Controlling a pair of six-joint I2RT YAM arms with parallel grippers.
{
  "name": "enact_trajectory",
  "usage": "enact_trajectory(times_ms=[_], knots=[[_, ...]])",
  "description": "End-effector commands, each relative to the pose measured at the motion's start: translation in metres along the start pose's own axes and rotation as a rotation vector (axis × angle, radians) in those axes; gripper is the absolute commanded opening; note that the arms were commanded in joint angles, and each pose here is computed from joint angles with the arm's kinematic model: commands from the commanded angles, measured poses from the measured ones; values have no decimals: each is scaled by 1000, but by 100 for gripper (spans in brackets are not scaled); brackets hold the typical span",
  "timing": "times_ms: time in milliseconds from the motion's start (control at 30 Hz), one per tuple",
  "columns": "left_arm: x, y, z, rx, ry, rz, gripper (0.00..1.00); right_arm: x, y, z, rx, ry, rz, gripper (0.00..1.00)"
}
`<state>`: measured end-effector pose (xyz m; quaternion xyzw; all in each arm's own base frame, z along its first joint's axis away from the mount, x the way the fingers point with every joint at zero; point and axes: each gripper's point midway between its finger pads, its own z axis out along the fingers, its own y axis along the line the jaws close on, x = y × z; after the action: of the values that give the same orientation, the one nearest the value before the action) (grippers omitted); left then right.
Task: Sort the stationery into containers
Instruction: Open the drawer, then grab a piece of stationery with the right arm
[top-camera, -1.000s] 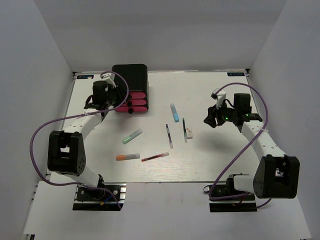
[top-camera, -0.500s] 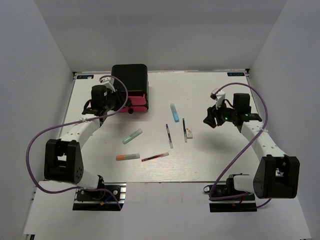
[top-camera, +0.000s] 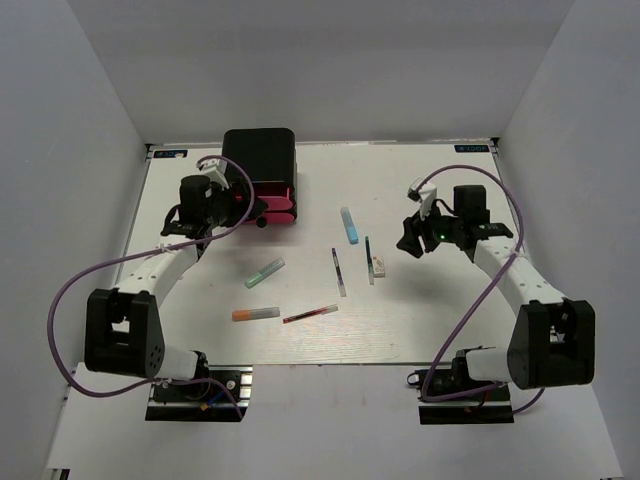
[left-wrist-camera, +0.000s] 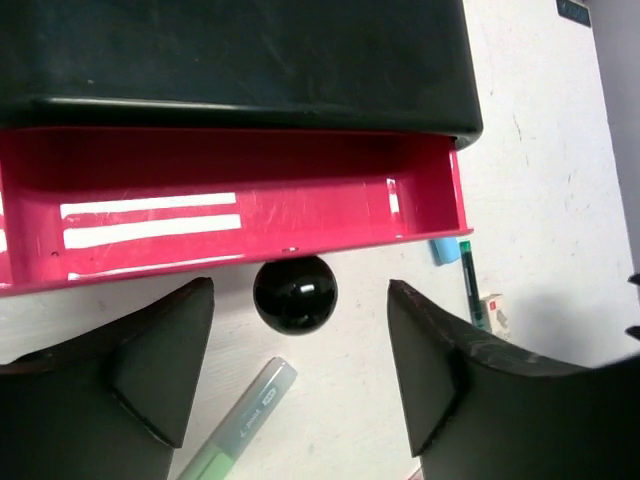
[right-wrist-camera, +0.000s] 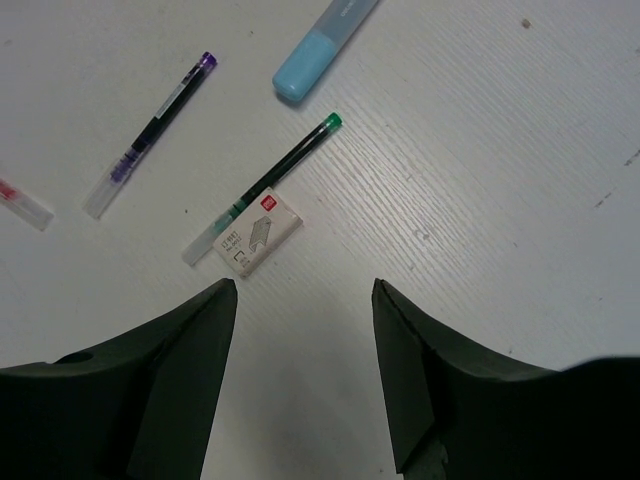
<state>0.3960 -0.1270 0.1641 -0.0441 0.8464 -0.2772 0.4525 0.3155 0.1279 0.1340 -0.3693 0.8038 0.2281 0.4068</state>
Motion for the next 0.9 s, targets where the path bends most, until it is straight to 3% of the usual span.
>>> enact_trajectory(times_ms=[0,300,500,733,867], knots=[[-9,-15,-17,36,-38,27,85,-28,-5,9,-1,-54,-32,63],[2,-16,-40,30,-25,61,88,-63,-17,61,67,-4,12,63],[19,-22,-87,32,-63,97,89,-68,-23,120,144,85,122,62],[72,-7,-124,-43,1,-34,93,-62,-26,166,246,144,137,66],[89,-2,-137,-73,-23,-154,93,-53,-25,185,291,171,141,66]])
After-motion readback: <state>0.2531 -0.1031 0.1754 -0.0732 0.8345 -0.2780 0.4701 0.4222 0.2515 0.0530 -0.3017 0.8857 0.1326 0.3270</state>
